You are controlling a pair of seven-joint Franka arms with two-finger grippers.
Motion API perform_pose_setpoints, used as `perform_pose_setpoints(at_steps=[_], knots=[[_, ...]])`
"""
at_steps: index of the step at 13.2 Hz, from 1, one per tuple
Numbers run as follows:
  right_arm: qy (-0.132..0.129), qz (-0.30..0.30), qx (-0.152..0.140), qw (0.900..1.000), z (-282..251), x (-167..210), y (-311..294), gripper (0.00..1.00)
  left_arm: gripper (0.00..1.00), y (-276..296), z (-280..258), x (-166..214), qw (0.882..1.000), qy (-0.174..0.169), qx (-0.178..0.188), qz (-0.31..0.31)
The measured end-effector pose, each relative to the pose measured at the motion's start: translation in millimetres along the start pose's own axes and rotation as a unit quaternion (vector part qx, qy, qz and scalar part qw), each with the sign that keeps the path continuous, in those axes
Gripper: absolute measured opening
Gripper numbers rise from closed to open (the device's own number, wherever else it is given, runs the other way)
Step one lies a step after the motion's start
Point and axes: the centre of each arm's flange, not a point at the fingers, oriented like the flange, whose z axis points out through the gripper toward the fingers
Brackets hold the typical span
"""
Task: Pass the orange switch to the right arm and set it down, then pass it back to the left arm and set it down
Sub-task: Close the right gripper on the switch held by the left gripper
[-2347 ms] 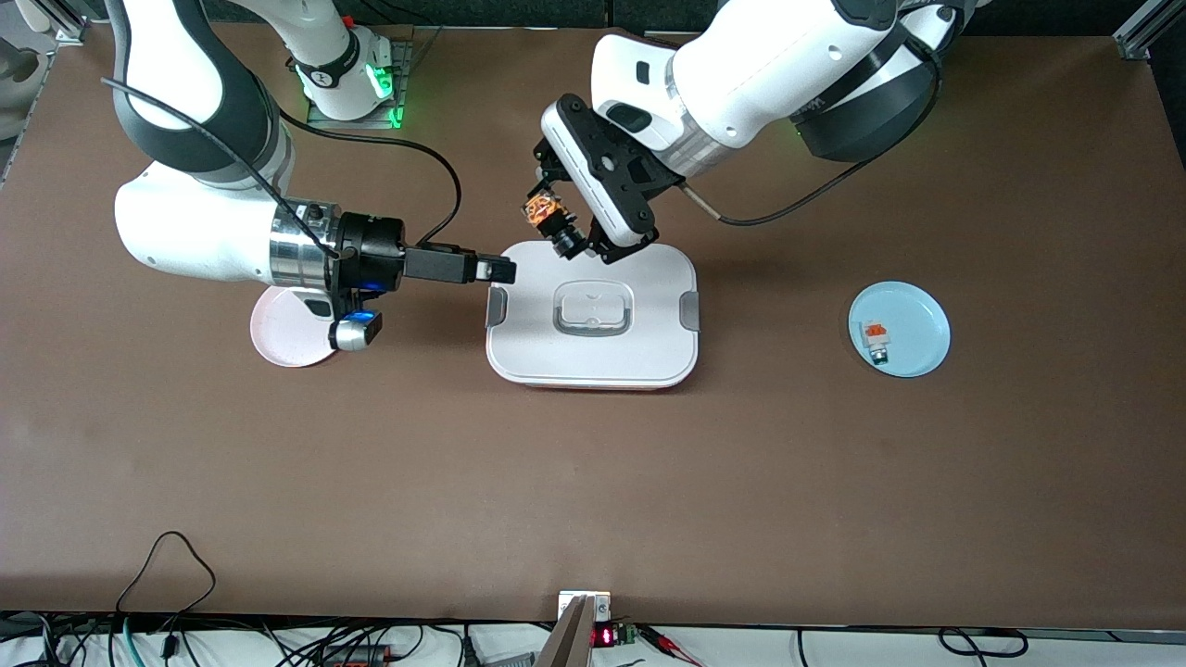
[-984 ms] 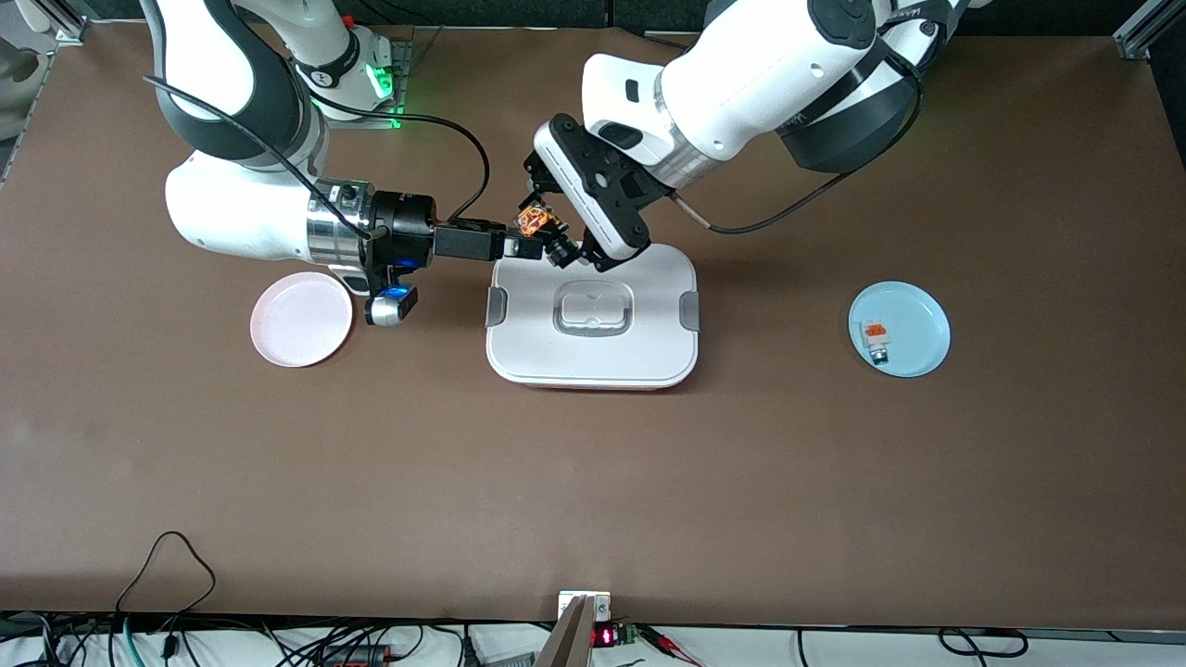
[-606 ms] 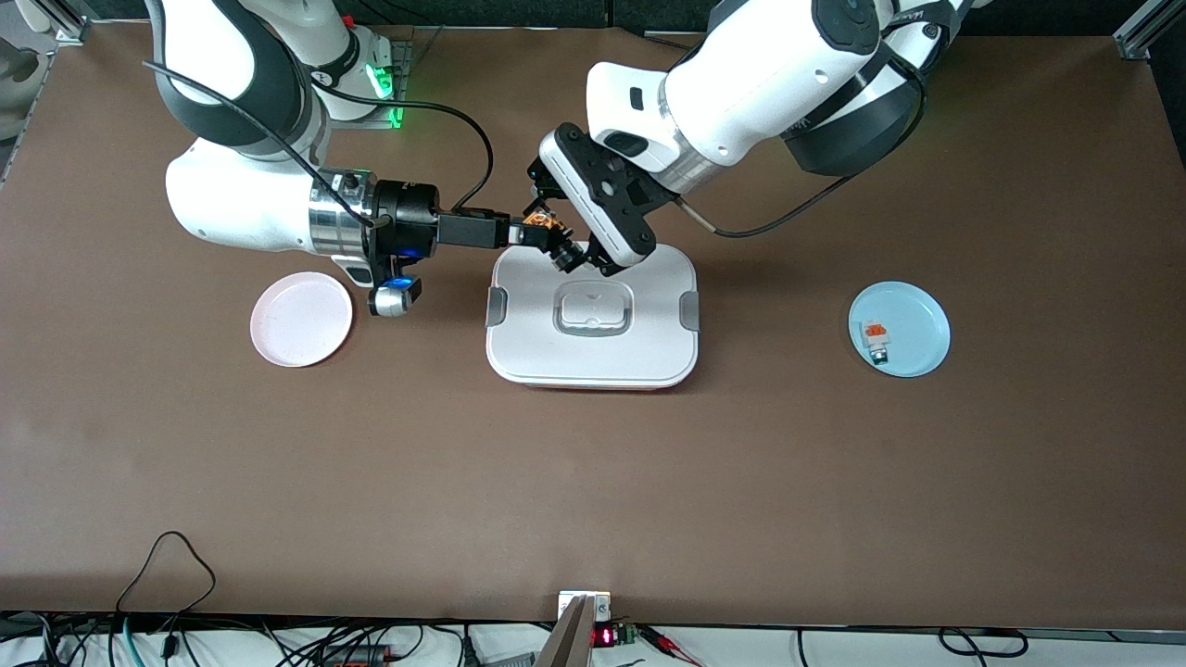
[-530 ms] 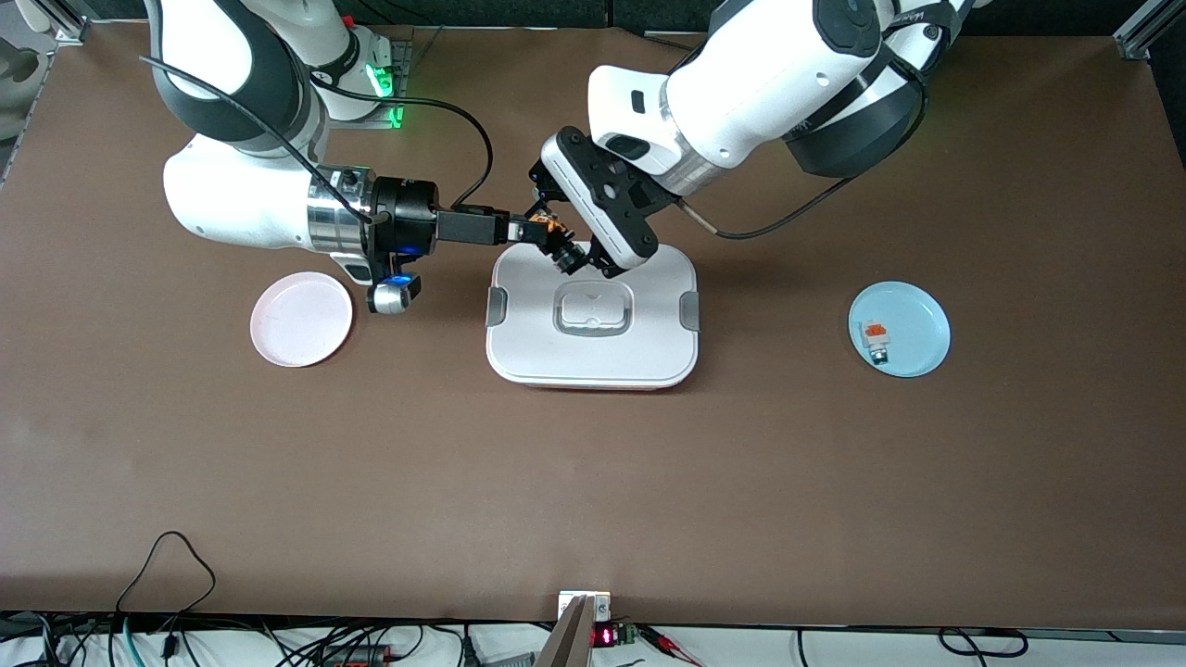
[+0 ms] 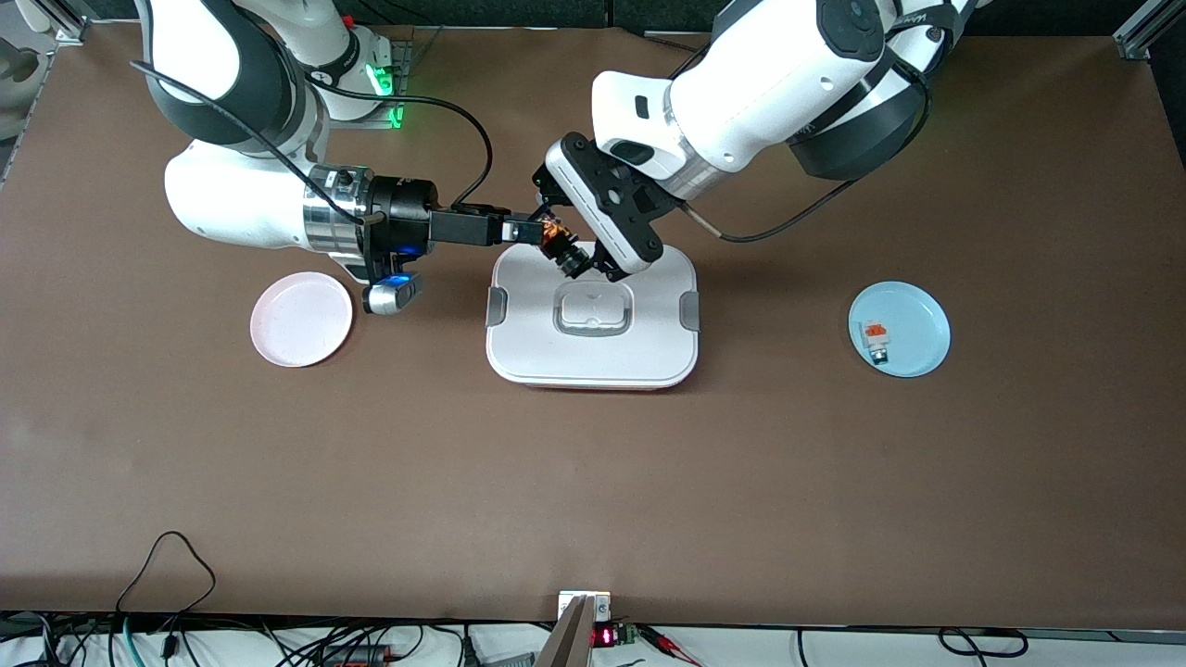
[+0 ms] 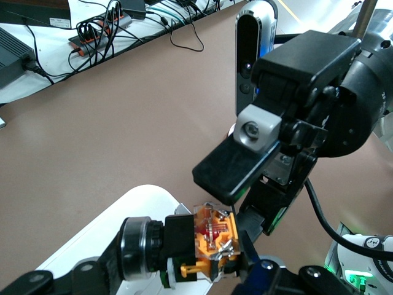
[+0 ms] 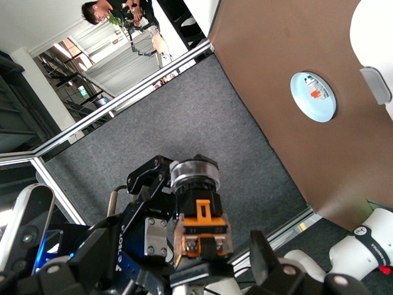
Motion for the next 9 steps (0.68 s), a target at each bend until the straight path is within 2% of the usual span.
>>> perform_pose_setpoints(at_steps=[2, 3, 6, 7, 8, 9], knots=[[0.000, -0.007, 0.000, 1.000, 0, 1, 1, 0.95, 0.73, 0, 0, 0, 1.000, 0.000, 0.000, 0.000], [0.001, -0.012, -0.001, 1.000, 0, 2, 4, 0.88, 0.73, 0, 0, 0, 1.000, 0.000, 0.000, 0.000], [0.001, -0.033, -0.004, 0.999, 2, 7, 11, 0.82, 0.73, 0, 0, 0, 1.000, 0.000, 0.000, 0.000], [0.001, -0.039, -0.004, 0.999, 2, 8, 12, 0.75, 0.73, -1, 0, 0, 1.000, 0.000, 0.000, 0.000], [0.001, -0.043, -0.005, 0.999, 2, 8, 12, 0.75, 0.73, -1, 0, 0, 1.000, 0.000, 0.000, -0.001], [0.001, -0.045, -0.005, 0.999, 3, 9, 13, 0.67, 0.73, -1, -1, 0, 1.000, 0.000, 0.001, -0.001]])
